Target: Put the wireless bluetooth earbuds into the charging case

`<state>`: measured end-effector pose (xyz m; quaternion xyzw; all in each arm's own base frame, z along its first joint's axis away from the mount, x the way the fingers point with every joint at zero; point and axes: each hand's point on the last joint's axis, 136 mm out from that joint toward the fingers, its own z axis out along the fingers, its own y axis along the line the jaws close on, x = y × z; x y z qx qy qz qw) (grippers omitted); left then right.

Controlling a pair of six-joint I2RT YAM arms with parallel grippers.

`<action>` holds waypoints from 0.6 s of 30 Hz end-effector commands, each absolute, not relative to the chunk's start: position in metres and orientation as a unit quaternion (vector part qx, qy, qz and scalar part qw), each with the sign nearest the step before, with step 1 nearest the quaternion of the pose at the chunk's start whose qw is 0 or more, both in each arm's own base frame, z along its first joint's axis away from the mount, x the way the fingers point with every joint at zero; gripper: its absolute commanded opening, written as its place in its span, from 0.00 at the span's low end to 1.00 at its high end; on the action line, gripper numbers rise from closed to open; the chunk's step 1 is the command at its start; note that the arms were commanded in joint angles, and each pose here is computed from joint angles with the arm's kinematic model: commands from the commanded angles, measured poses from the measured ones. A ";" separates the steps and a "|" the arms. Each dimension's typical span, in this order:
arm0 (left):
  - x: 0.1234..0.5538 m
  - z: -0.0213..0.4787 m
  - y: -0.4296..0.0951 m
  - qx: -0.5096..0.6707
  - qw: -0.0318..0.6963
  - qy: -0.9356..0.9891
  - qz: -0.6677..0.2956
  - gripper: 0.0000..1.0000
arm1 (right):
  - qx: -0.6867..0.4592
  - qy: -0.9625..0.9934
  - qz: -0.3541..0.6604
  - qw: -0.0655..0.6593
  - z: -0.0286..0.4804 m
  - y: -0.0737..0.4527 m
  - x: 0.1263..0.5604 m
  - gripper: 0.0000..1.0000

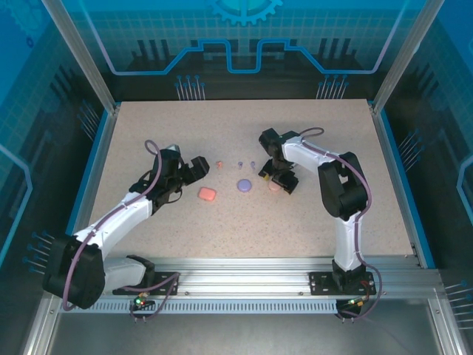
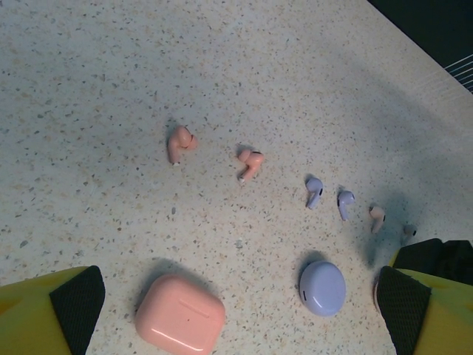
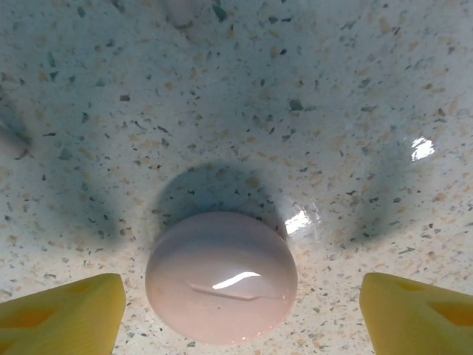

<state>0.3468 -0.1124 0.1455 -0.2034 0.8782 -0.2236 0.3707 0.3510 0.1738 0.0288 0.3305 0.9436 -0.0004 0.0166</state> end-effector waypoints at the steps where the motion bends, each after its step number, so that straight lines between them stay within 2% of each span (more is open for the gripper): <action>1: 0.354 0.159 -0.123 -0.188 0.379 0.874 -0.239 0.99 | 0.331 0.943 -0.022 0.012 0.026 0.172 0.346 0.81; 7: 0.354 0.161 -0.129 -0.182 0.378 0.875 -0.242 0.99 | 0.323 0.946 -0.029 0.015 0.022 0.169 0.346 0.73; 18: 0.352 0.164 -0.151 -0.162 0.365 0.883 -0.248 0.99 | 0.322 0.946 -0.028 0.010 0.012 0.170 0.344 0.70</action>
